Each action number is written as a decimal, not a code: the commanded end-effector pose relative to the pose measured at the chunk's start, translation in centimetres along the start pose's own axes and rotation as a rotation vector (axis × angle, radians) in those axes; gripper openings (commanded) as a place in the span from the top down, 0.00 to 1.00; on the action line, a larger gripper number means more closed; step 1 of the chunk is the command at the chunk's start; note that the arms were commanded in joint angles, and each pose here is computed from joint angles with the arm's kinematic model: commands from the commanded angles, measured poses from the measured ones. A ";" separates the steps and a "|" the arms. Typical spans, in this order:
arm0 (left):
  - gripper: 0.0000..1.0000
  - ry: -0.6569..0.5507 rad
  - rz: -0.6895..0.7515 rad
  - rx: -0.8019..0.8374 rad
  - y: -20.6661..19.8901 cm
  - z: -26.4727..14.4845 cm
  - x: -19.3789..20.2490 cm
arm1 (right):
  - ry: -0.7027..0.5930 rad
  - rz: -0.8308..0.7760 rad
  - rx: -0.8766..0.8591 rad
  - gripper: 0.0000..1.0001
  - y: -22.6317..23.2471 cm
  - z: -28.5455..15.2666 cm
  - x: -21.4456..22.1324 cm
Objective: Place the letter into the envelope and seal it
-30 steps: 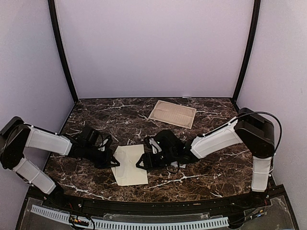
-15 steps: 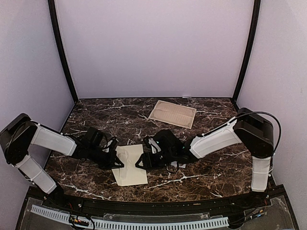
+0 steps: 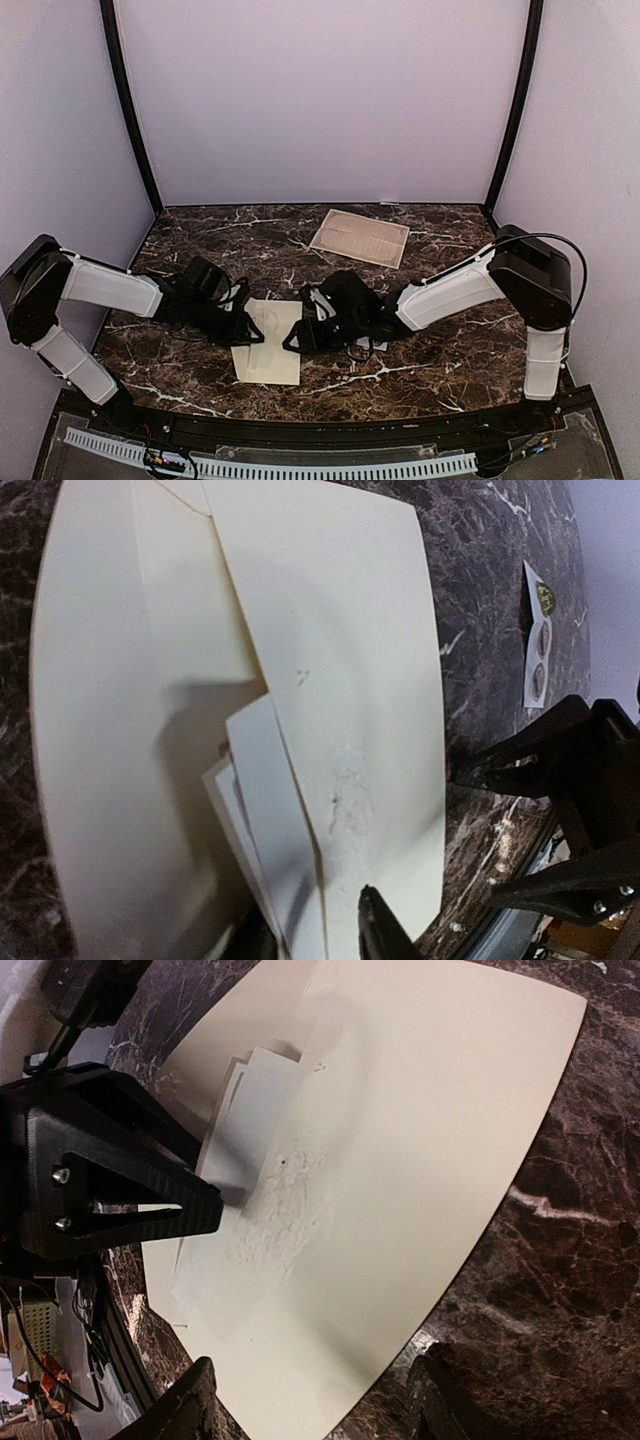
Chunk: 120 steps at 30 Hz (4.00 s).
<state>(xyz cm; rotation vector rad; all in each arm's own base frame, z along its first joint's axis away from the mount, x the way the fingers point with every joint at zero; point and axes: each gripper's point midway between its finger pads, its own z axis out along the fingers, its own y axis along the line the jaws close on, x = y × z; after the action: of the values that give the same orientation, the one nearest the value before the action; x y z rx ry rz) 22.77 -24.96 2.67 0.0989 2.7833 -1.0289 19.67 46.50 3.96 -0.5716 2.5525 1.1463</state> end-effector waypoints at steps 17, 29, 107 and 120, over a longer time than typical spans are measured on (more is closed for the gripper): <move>0.54 -0.034 0.088 -0.087 -0.5 -2.8 -0.7 | -0.020 -0.012 0.037 0.40 0.6 -1.7 -0.1; 0.65 -0.024 0.099 -0.180 1.7 -1.6 -1.1 | 0.007 0.008 0.033 0.45 -0.2 -0.1 0.6; 0.10 -0.615 0.286 -0.264 0.1 -21.6 -16.0 | -0.291 -0.035 0.697 0.01 -15.3 -20.3 -14.8; 0.09 -0.641 0.299 -0.322 1.3 -22.0 -15.0 | -0.249 -0.093 0.782 0.04 -23.5 -15.8 -23.0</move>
<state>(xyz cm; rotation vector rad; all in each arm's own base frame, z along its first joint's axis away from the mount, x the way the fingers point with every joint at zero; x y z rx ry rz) 34.75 -10.06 20.03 0.0981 2.2619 -0.4558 46.71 24.32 7.88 -0.2344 2.4951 0.1303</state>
